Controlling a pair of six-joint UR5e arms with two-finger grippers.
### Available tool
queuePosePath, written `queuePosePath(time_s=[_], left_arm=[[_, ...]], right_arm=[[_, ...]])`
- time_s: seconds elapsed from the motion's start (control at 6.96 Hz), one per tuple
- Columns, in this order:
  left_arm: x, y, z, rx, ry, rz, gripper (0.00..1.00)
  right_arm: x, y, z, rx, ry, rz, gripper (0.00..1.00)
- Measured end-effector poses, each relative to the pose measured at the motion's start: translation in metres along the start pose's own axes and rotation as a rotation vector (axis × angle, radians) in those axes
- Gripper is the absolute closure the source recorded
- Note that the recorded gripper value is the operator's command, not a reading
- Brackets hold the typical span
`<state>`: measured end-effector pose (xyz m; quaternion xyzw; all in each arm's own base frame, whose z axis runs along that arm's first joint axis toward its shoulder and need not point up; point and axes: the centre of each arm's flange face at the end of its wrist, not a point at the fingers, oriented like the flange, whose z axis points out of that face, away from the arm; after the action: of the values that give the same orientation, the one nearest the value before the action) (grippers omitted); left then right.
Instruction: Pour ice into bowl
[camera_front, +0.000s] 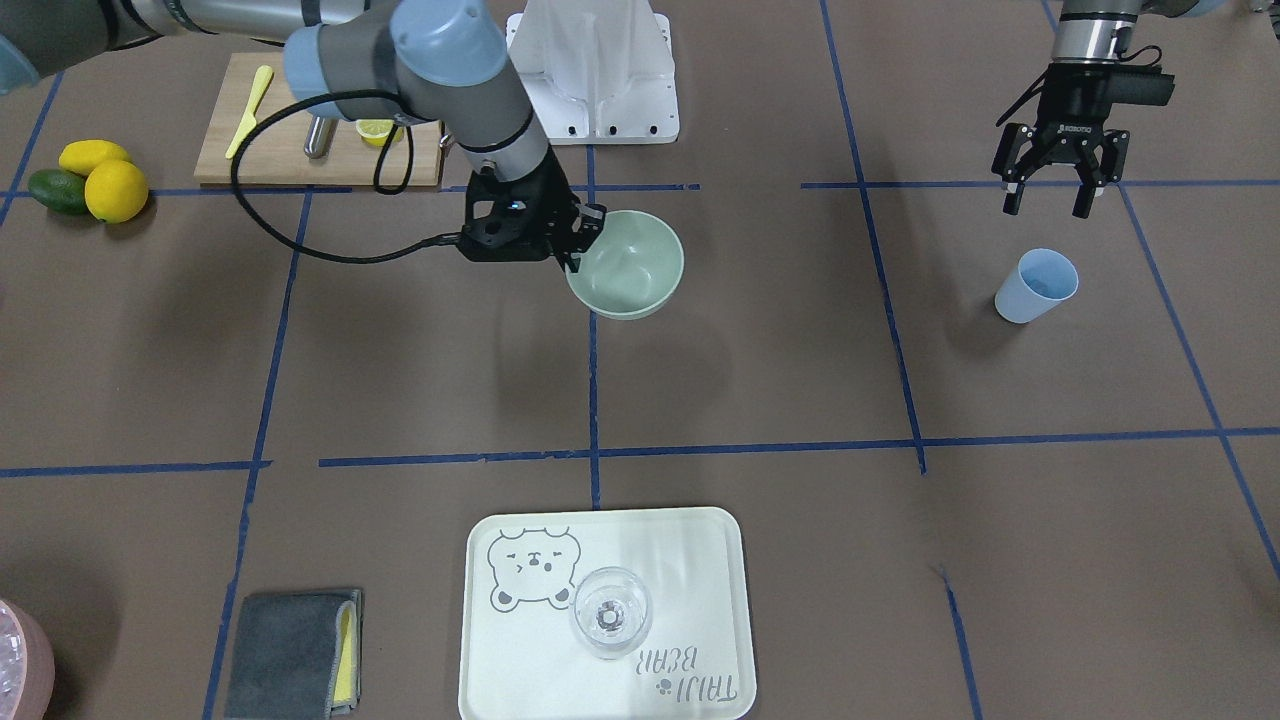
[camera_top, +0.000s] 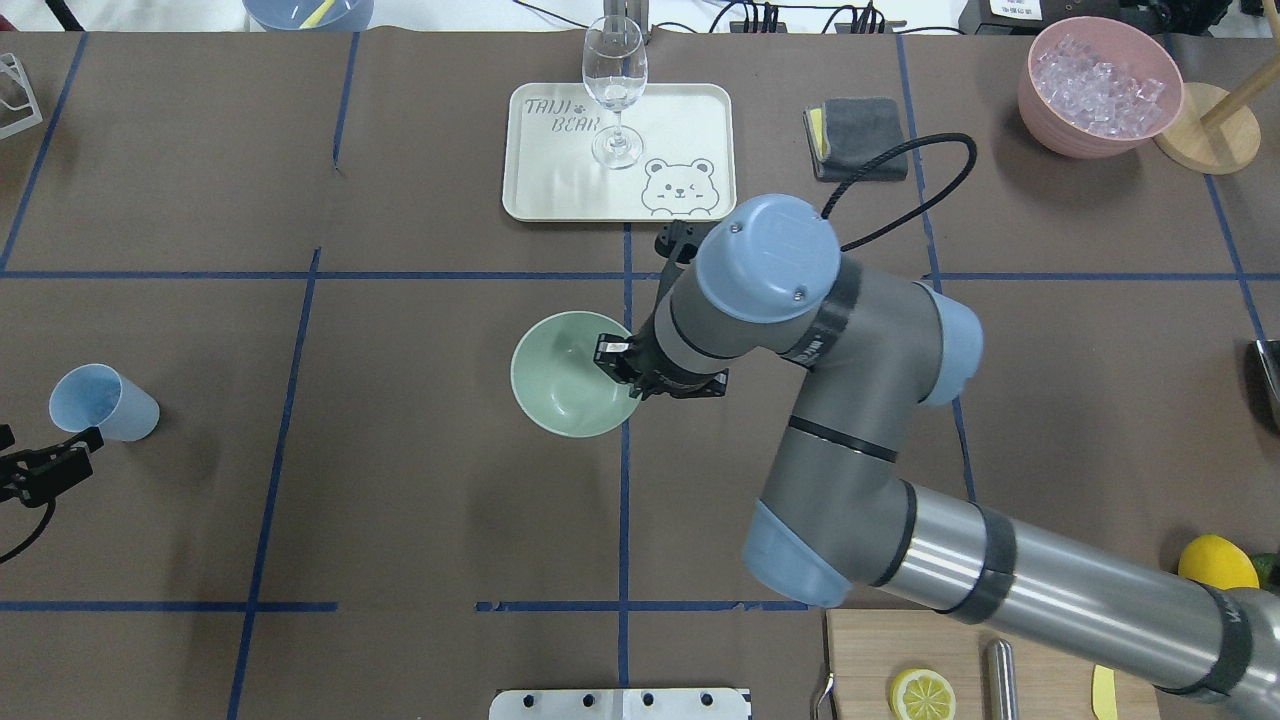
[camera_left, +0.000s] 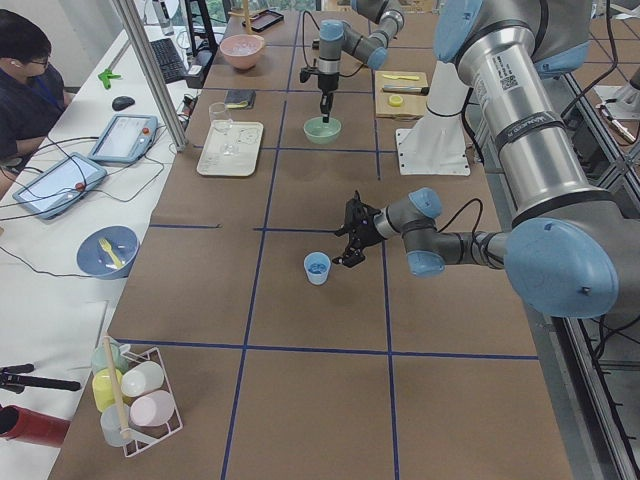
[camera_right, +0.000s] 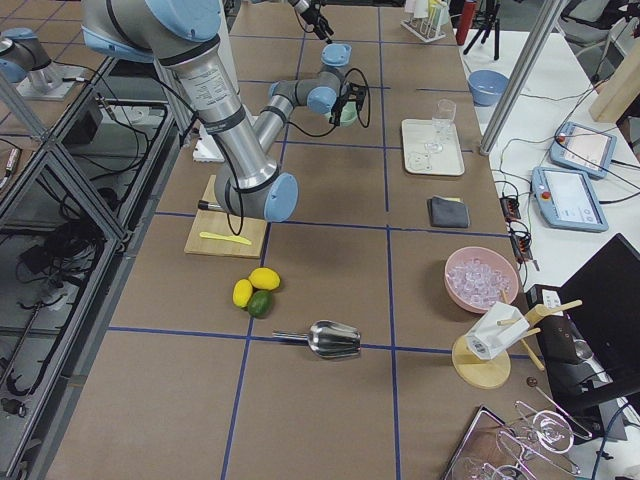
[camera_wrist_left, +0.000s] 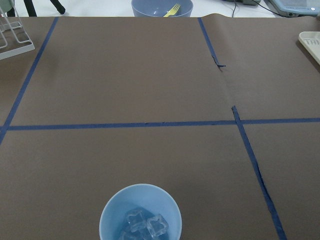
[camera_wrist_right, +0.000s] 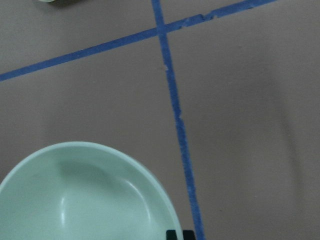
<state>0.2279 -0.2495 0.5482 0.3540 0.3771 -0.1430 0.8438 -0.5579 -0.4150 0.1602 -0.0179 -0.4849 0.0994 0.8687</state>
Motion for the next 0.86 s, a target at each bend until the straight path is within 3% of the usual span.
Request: queuePosePath(time_s=[0.57,0.72,0.86], left_arm=[[-0.012,0.047,0.023,0.073,-0.032,0.02,0.0],[-0.015,0.053,0.029,0.091,-0.038,0.029,0.0],[-0.014,0.058,0.037,0.108,-0.042,0.032,0.0]], right_arm=[[-0.071,0.0,0.069,0.029,0.066,-0.009,1.0],[-0.08,0.001,0.077,0.033,0.075,-0.01,0.93],[-0.086,0.002,0.081,0.033,0.081,-0.01,0.31]])
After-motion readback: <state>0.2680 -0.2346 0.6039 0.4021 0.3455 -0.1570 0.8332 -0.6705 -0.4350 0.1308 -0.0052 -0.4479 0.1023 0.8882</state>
